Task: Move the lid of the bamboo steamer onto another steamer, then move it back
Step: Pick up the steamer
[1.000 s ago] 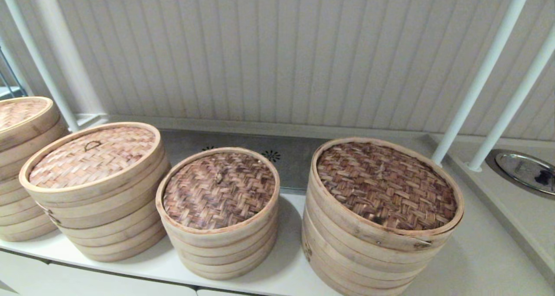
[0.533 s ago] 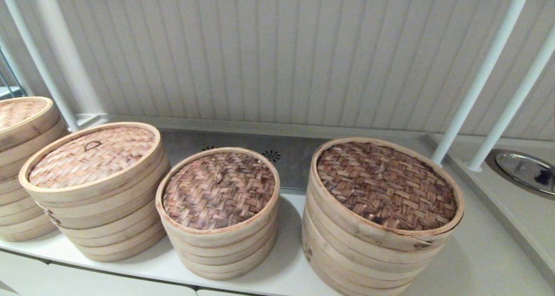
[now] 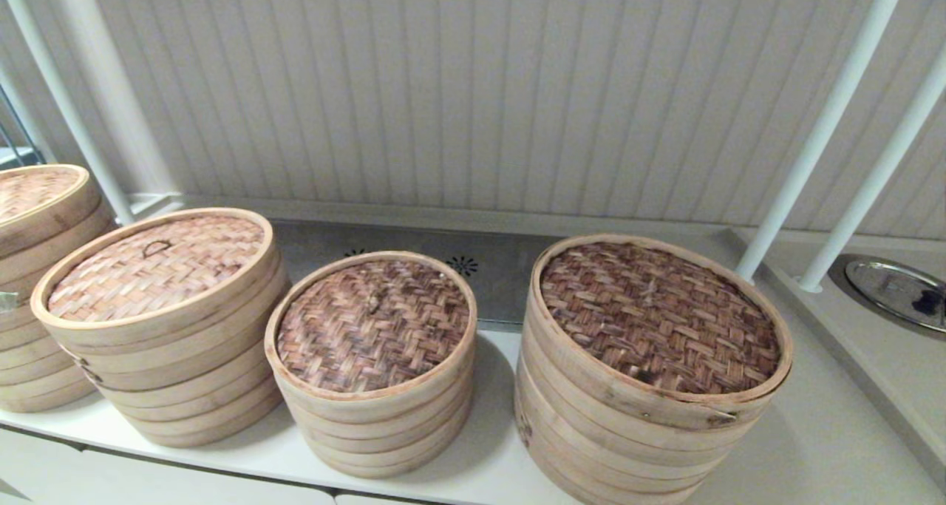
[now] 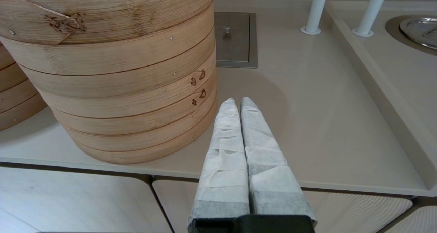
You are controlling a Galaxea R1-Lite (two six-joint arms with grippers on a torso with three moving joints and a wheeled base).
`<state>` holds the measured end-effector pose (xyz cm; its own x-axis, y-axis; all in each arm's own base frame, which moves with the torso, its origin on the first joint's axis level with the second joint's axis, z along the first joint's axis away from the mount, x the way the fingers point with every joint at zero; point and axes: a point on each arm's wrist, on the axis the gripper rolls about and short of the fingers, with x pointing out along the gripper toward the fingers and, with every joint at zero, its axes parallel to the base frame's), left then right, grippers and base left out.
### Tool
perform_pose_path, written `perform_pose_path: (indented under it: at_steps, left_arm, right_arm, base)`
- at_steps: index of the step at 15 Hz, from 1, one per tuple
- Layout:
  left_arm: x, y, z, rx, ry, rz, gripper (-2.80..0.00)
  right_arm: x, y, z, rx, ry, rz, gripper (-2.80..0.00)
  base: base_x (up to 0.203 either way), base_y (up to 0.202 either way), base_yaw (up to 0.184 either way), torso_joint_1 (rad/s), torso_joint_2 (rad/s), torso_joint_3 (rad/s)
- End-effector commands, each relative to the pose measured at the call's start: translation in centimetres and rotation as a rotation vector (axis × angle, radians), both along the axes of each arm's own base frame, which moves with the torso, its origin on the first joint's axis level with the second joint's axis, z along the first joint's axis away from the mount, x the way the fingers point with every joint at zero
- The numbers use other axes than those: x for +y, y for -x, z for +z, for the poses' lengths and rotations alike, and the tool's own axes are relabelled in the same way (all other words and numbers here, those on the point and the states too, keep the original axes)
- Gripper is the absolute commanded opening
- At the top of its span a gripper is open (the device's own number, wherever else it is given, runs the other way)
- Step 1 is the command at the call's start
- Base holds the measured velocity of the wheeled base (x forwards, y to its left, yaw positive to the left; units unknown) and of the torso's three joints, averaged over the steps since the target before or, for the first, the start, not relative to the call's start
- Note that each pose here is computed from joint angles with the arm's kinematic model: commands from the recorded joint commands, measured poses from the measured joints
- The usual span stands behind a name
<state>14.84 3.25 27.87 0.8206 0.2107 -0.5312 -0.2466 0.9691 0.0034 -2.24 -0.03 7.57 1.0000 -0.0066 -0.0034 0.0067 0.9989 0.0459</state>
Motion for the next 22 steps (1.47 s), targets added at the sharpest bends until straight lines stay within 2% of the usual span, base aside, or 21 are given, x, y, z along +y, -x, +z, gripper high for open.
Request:
perform_pose_path:
  at_steps: [1,3,4,5,8,10,13,16,17,19,22]
  left_arm:
    - [0.9,-3.1,-1.3,0.068,0.015,0.009,-2.8]
    - [1.8,-5.4,-1.4,0.048,0.002,0.021,-2.8]
    - [2.3,-6.3,-1.1,0.035,-0.014,0.025,0.0]
    - [2.7,-6.7,-1.0,0.029,-0.028,0.02,0.0]
    - [2.9,-7.5,-0.5,-0.05,-0.003,-0.122,0.0]
    - [3.4,-8.4,-0.8,-0.063,-0.026,-0.18,0.0]
    - [4.6,-10.7,-2.2,-0.035,0.002,-0.279,0.0]
    - [6.0,-12.0,-2.2,-0.036,-0.043,-0.347,0.0]
    - [6.2,-12.4,-2.2,-0.023,-0.048,-0.356,0.0]
    - [6.5,-13.2,-0.3,0.007,-0.036,-0.361,0.0]
    - [7.1,-14.7,1.8,0.125,0.008,-0.377,0.0]
  right_arm:
    - [0.0,0.0,-0.1,0.004,0.0,0.0,-2.8]
    - [0.0,0.0,-0.1,0.004,0.0,0.0,-2.8]
    - [0.0,0.0,-0.1,0.004,0.0,0.0,-2.8]
    - [0.0,0.0,-0.1,0.004,0.0,0.0,-2.8]
    - [0.0,0.0,-0.1,0.004,0.0,0.0,-2.8]
    - [0.0,0.0,-0.1,0.004,0.0,0.0,-2.8]
    - [0.0,0.0,-0.1,0.004,0.0,0.0,-2.8]
    - [0.0,0.0,-0.1,0.004,0.0,0.0,-2.8]
    - [0.0,0.0,-0.1,0.004,0.0,0.0,-2.8]
    - [0.0,0.0,-0.1,0.004,0.0,0.0,-2.8]
    - [0.0,0.0,-0.1,0.004,0.0,0.0,-2.8]
  base:
    - [0.0,0.0,0.0,0.0,0.0,0.0]
    - [0.0,0.0,0.0,0.0,0.0,0.0]
    - [0.0,0.0,0.0,0.0,0.0,0.0]
    - [0.0,0.0,0.0,0.0,0.0,0.0]
    - [0.0,0.0,0.0,0.0,0.0,0.0]
    - [0.0,0.0,0.0,0.0,0.0,0.0]
    - [0.0,0.0,0.0,0.0,0.0,0.0]
    - [0.0,0.0,0.0,0.0,0.0,0.0]
    - [0.0,0.0,0.0,0.0,0.0,0.0]
    - [0.0,0.0,0.0,0.0,0.0,0.0]
    - [0.0,0.0,0.0,0.0,0.0,0.0]
